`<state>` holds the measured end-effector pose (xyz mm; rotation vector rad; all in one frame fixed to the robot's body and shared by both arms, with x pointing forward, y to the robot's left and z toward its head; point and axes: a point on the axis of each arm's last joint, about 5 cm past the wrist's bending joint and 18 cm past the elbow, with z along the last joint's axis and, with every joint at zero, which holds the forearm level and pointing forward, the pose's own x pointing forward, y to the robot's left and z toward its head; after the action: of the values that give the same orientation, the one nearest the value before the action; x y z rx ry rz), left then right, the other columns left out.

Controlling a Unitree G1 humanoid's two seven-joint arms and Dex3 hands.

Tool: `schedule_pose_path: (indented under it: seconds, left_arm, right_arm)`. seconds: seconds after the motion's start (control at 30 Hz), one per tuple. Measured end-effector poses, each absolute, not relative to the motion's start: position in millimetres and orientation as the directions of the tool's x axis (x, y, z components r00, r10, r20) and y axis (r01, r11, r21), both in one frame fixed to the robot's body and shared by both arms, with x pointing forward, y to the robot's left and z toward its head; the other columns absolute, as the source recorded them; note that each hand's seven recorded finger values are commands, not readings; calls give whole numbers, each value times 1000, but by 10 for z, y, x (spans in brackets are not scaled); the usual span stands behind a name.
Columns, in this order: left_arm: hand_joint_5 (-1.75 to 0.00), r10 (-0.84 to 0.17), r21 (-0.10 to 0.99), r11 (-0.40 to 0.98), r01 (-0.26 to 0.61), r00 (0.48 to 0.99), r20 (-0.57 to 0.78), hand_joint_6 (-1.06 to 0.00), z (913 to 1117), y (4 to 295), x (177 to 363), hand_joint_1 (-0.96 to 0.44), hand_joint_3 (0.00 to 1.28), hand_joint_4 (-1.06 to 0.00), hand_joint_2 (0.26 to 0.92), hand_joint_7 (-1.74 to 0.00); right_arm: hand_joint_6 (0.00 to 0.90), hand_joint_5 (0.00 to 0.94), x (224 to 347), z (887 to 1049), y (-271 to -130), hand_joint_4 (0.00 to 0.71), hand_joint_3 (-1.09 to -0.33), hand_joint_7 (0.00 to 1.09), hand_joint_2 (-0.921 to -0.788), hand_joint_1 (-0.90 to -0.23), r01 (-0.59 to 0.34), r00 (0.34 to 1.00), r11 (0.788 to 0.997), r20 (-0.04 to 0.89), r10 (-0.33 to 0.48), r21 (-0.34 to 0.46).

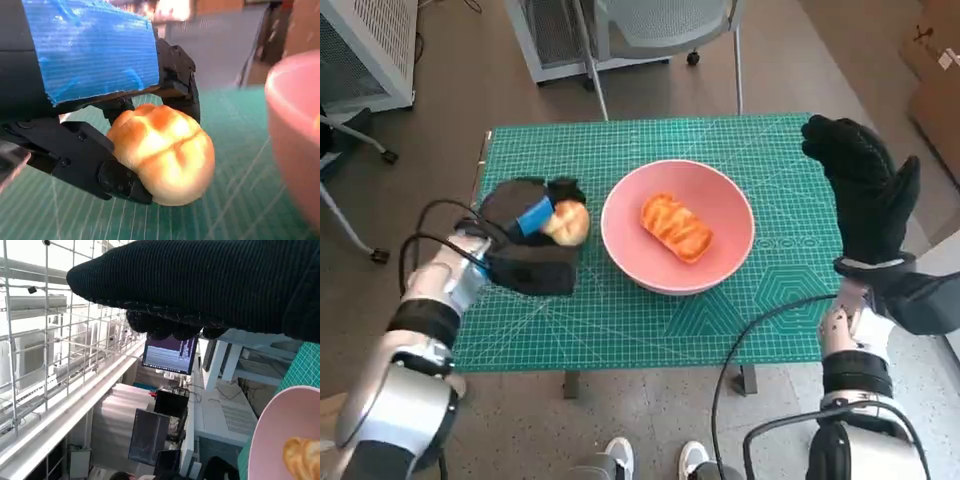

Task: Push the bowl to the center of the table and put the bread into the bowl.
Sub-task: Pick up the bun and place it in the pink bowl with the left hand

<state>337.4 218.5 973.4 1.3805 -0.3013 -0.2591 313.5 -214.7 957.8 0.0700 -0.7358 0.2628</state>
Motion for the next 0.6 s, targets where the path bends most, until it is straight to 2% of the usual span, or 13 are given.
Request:
schedule_pose_path:
  seconds: [0.17,0.33,0.47,0.6]
  left_arm:
    - [-1109,-416,962,238,-134,881,226,-696,10045,2120,3393,2,46,-672,920,-1159]
    - [-1100,-470,915,323,-240,799,375,-733,10329,1987,3361,2,19,-700,919,-1099]
    - [-1109,-507,881,384,-278,734,452,-734,10476,1869,3317,2,18,-699,920,-1090]
    - [-1128,-533,855,448,-260,690,489,-710,10528,1756,3297,2,36,-679,920,-1120]
  right_arm:
    - [278,0,3134,9583,-2145,195,-651,1,-921,-616,-262,707,965,674,214,-31]
    - [278,0,3135,9585,-2142,194,-655,0,-921,-607,-263,706,964,674,216,-34]
    - [278,0,3135,9584,-2139,194,-656,0,-921,-605,-264,706,964,673,218,-35]
    - [278,0,3135,9584,-2139,195,-656,0,-921,-605,-264,707,964,673,218,-35]
